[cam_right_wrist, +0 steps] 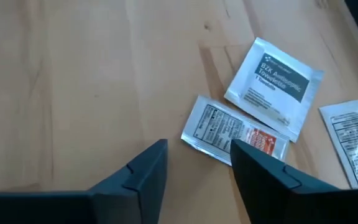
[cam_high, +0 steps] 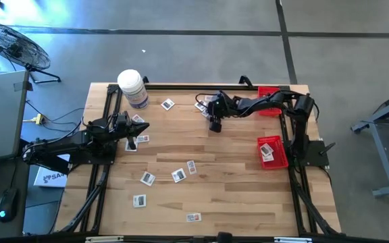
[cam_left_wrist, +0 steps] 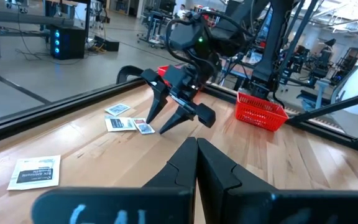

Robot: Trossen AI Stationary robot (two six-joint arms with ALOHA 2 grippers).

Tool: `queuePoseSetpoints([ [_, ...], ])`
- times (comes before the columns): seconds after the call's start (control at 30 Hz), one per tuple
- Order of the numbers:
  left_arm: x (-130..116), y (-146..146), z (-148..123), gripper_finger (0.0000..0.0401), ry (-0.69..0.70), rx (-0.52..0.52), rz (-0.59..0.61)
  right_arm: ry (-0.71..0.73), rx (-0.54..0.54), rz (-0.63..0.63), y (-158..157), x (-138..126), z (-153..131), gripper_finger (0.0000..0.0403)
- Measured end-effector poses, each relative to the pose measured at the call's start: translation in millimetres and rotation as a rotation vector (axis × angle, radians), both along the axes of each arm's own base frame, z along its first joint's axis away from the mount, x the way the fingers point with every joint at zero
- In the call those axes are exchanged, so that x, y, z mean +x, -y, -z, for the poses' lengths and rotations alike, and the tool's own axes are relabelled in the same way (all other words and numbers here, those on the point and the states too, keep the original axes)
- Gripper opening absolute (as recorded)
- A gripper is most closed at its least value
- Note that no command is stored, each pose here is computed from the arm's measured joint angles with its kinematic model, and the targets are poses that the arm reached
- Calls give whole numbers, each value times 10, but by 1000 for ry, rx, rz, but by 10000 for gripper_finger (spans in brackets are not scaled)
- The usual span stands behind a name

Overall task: Pick & Place First Aid Supplies
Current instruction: Put the ointment pack into the top basket

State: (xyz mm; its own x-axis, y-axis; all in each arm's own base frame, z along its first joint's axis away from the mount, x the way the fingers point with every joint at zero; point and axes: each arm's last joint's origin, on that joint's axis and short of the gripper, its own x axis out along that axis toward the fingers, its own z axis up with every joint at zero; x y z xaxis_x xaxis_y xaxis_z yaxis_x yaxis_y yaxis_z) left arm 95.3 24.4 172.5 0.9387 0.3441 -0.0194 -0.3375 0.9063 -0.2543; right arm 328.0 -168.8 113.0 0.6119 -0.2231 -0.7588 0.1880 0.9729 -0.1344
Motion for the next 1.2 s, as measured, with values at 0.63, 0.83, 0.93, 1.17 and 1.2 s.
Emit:
queuePoseSetpoints([
  [0.63,0,0,0,1,0,0,0,104,48,272,50,35,-41,167],
  [0.83,0,0,1,1,0,0,0,101,-32,347,90,33,-41,167],
  [0.93,0,0,0,1,0,0,0,71,-48,333,85,40,36,167],
  [1.17,0,0,0,1,0,0,0,32,-21,237,-72,87,46,167],
  [1.2,0,0,1,1,0,0,0,19,-3,221,-103,89,54,167],
])
